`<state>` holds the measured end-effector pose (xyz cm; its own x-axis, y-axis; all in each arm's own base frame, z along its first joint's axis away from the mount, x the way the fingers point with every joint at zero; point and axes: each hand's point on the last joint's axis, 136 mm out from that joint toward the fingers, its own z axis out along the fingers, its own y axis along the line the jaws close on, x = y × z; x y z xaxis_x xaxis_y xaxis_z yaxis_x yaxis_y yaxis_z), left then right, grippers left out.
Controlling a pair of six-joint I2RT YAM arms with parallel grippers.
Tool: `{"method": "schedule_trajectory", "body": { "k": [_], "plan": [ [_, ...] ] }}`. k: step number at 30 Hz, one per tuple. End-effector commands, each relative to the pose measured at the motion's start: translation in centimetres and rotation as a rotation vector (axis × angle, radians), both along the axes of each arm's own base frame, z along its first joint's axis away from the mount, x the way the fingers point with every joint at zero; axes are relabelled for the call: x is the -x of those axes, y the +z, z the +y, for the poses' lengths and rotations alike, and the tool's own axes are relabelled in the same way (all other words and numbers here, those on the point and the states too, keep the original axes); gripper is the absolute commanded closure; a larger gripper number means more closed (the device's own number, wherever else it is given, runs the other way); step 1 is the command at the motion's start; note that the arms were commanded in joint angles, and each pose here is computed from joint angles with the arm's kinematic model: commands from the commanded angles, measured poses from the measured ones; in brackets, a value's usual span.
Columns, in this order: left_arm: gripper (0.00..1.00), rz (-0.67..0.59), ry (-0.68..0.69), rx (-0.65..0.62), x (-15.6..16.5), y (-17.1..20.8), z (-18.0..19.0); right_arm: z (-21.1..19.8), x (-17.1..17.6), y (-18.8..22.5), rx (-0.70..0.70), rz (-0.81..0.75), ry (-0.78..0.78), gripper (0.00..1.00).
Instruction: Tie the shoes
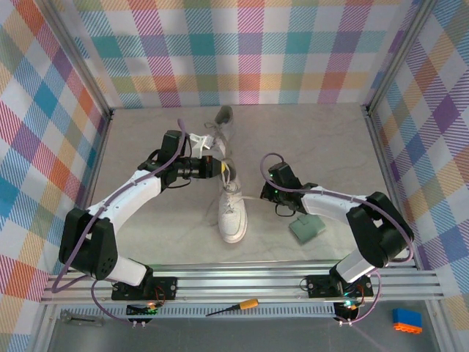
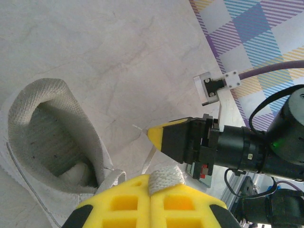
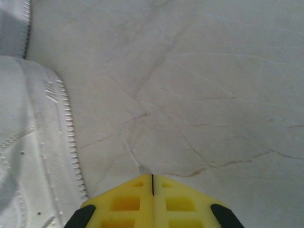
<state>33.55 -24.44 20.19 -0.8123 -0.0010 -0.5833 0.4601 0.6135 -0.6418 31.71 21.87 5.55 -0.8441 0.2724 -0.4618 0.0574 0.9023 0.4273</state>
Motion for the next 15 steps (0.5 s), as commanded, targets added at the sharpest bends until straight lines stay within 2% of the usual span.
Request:
{"method": "schedule_trajectory", "body": {
  "k": [1, 10, 15],
  "plan": [
    [1.00, -0.024, -0.011, 0.004, 0.4, 0.7, 0.0, -1.1, 1.0, -1.1, 0.057, 0.040, 0.001, 1.00],
    [1.00, -0.026, -0.012, 0.002, 0.4, 0.7, -0.1, -3.5, 2.6, -2.5, 0.163, 0.096, -0.025, 1.00],
    [1.00, -0.024, -0.018, 0.006, 0.5, 0.7, -0.1, -3.8, 1.8, -1.9, 0.194, 0.071, -0.025, 1.00]
  ]
}}
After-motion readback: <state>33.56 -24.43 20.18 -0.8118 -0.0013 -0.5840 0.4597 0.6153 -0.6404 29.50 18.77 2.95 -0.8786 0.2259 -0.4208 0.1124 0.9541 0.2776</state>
